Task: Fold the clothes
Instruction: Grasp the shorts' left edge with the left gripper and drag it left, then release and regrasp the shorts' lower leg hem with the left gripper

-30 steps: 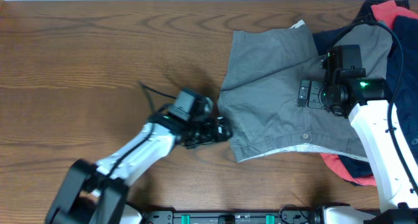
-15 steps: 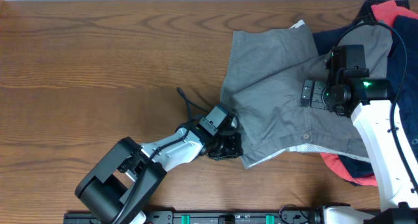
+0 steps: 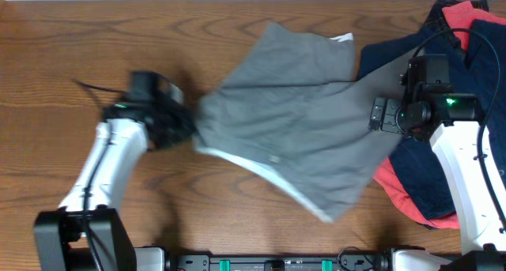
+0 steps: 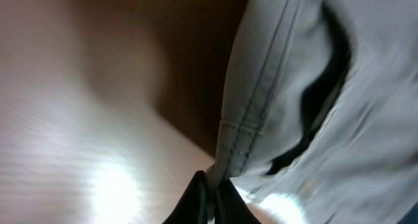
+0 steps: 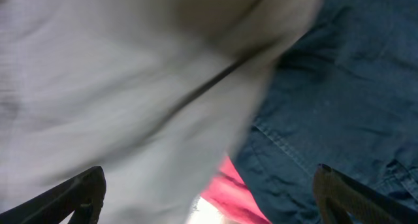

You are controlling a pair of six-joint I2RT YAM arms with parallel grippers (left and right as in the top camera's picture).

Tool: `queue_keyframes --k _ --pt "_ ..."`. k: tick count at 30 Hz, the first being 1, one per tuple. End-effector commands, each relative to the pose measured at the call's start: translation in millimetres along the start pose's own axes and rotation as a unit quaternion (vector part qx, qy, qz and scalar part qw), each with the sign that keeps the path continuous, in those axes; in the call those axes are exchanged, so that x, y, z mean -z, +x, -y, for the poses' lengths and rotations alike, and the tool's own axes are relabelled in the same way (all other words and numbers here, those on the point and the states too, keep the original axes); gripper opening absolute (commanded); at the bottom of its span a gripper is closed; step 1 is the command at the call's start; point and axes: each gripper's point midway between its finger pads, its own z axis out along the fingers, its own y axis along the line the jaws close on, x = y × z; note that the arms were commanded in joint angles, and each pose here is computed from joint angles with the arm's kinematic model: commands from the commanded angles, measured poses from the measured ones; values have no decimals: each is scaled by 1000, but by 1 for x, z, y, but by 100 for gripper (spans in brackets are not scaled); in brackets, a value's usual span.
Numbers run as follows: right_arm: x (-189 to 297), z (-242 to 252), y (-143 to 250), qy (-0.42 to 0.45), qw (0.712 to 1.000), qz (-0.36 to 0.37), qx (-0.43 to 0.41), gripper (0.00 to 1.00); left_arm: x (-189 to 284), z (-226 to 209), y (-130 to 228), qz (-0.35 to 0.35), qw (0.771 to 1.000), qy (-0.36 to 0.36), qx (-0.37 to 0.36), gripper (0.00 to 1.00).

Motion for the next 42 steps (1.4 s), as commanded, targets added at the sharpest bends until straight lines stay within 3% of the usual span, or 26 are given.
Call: queue_keyframes --k 1,5,6,8,9,12,17,21,27,31,33,42 --pt "5 -3 -3 -14 1000 4 -10 99 48 -27 -66 110 994 -26 -12 6" --pt "5 -2 0 -13 1000 -1 -10 99 95 -48 -114 196 980 -31 12 9" --pt "5 -2 0 -12 1000 -2 -10 99 102 -52 -119 206 978 -33 17 28" --pt "5 -2 0 -13 1000 -1 -10 99 107 -57 -119 207 977 -36 25 80" --pt "5 -2 0 -13 1000 -1 -10 99 105 -59 -115 198 979 -38 31 98" --pt "5 -2 0 -13 1000 -2 -10 99 94 -59 -89 144 988 -42 48 98" --pt "5 -6 1 -25 1000 -5 -6 99 76 -28 -8 -25 996 2 90 98" --pt "4 -7 1 -27 1000 -6 -4 99 67 -11 44 -125 987 -5 96 98" --pt "-4 -8 3 -24 1000 -19 -3 99 41 -3 104 -214 957 -52 188 98" --pt "-9 -8 5 -21 999 -29 -3 99 23 -9 136 -229 929 -96 274 98" --pt "-11 -8 5 -21 999 -32 -2 99 15 -11 145 -217 927 -100 291 98" --pt "-12 -8 5 -20 999 -33 -2 99 1 -29 172 -92 915 -148 363 98"
